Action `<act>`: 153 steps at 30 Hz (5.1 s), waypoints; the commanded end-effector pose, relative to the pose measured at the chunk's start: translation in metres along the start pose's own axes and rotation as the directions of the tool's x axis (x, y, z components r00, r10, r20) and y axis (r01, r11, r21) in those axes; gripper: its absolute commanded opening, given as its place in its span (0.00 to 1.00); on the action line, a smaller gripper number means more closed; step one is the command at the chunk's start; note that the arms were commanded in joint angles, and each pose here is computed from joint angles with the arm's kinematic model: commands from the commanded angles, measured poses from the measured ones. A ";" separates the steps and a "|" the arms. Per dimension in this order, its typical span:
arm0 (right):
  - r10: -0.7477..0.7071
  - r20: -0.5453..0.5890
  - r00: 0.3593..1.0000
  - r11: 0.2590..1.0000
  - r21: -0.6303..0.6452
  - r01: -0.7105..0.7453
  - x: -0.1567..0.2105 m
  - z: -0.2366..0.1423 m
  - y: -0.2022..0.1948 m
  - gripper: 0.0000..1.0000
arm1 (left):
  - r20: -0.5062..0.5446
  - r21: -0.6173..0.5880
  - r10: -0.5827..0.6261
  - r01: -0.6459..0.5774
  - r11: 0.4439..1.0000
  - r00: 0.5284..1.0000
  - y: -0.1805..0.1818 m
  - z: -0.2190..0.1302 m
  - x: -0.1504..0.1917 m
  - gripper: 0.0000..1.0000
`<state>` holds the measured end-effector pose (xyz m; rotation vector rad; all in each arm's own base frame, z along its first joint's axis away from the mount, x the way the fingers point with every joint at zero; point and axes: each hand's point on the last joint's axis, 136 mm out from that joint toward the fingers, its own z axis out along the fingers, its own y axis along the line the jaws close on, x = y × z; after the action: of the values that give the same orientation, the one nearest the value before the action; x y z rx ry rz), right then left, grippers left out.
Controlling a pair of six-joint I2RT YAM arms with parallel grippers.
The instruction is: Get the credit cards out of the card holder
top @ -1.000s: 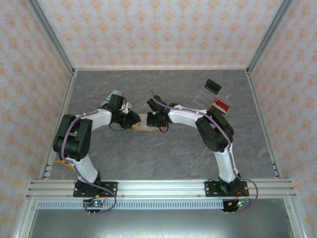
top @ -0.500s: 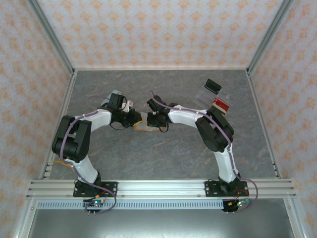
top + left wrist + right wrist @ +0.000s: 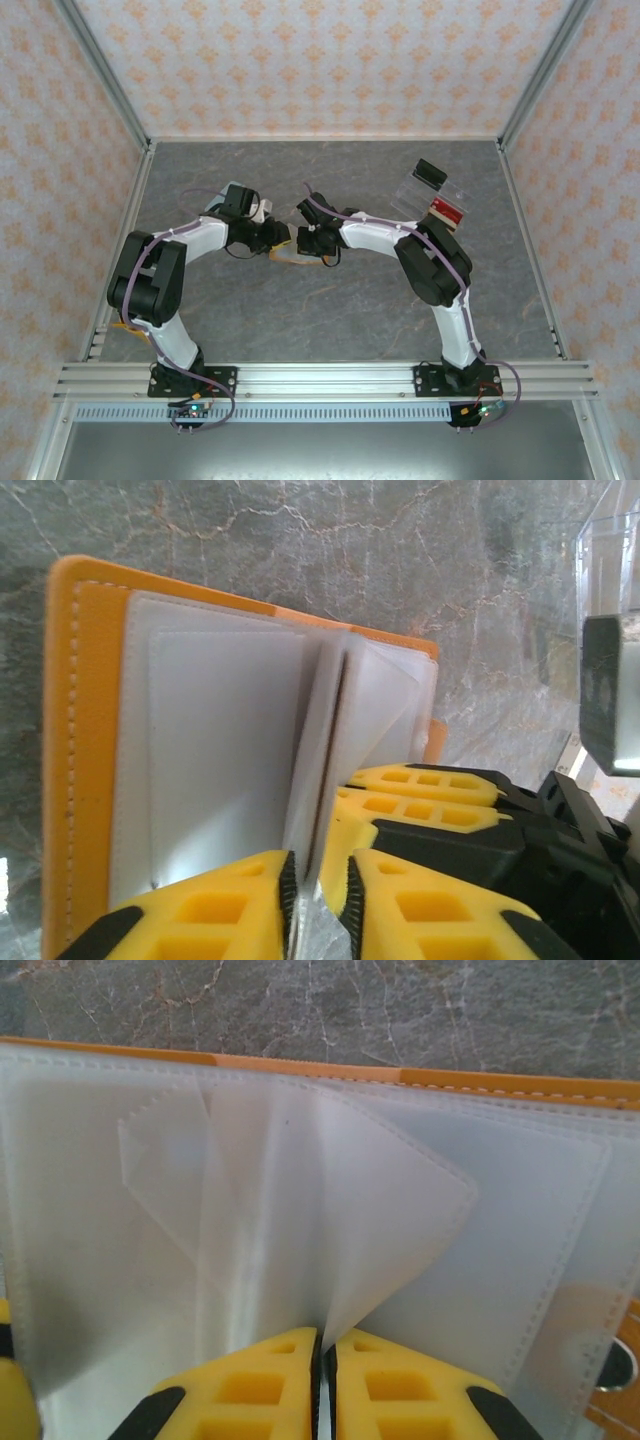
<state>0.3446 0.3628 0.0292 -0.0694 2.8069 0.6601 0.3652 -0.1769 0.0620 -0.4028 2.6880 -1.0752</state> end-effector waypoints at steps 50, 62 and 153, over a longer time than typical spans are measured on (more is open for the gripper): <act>0.016 0.117 0.993 0.996 -0.084 -0.006 -0.016 -0.051 0.015 0.23 | 0.039 -0.123 0.012 -0.007 0.992 0.999 0.008 -0.019 -0.002 0.33; 0.041 0.039 0.998 0.999 -0.010 -0.041 -0.008 -0.019 0.004 0.23 | 0.012 -0.207 -0.051 0.052 0.977 0.999 0.038 0.003 -0.001 0.18; 0.093 -0.090 0.992 0.935 -0.335 -0.119 -0.008 -0.016 0.064 0.18 | 0.048 -0.470 -0.068 0.082 0.879 0.997 0.108 -0.026 0.019 0.14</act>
<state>0.3391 0.3997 0.0627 -0.0051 2.7954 1.0391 0.3298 -0.0987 0.0189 -0.5841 2.8610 -0.4523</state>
